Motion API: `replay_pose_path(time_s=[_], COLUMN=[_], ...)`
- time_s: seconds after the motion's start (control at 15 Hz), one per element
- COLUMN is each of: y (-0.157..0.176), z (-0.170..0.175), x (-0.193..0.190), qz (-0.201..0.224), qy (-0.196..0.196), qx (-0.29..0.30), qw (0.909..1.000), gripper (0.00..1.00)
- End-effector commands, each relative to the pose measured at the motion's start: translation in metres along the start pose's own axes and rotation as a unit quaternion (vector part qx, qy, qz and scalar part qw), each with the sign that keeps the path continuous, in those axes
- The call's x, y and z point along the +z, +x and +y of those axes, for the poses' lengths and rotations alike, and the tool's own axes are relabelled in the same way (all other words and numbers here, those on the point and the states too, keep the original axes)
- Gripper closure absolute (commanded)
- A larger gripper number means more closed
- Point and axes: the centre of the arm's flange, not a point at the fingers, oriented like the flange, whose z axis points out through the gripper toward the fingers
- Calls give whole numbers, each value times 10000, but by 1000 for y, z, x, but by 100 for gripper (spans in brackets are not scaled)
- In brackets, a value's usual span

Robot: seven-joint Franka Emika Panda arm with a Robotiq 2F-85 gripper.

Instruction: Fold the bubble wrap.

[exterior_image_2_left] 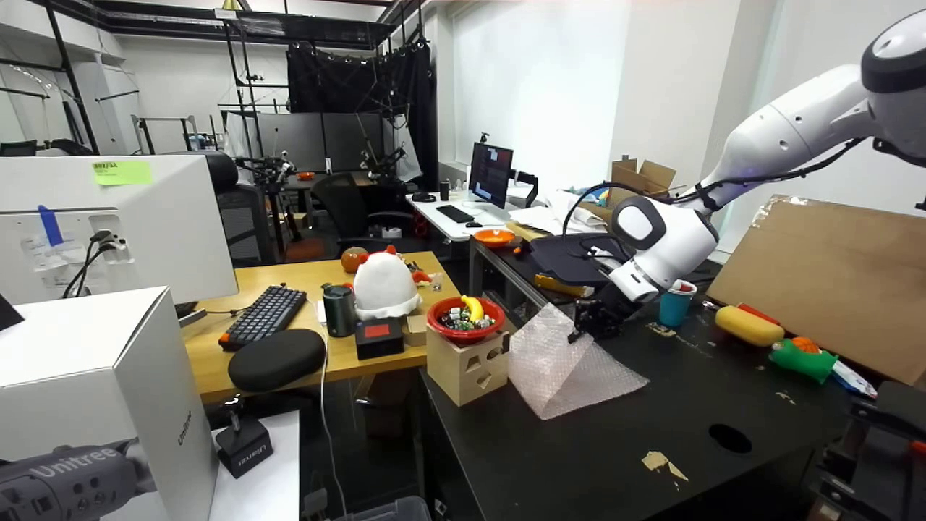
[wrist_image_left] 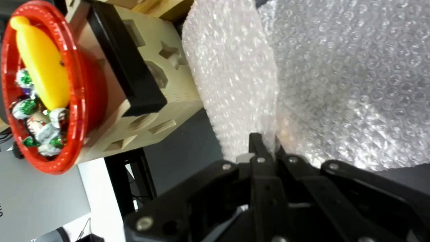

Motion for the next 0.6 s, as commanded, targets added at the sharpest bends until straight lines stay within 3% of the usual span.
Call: replay_pose_path(time_s=[0.0, 0.53], y=[9, -5], z=[-19, -75], x=[-17, -11], qz=[-153, -199], qy=[151, 932], qx=[323, 858], qw=[9992, 9917], gripper=[99, 99])
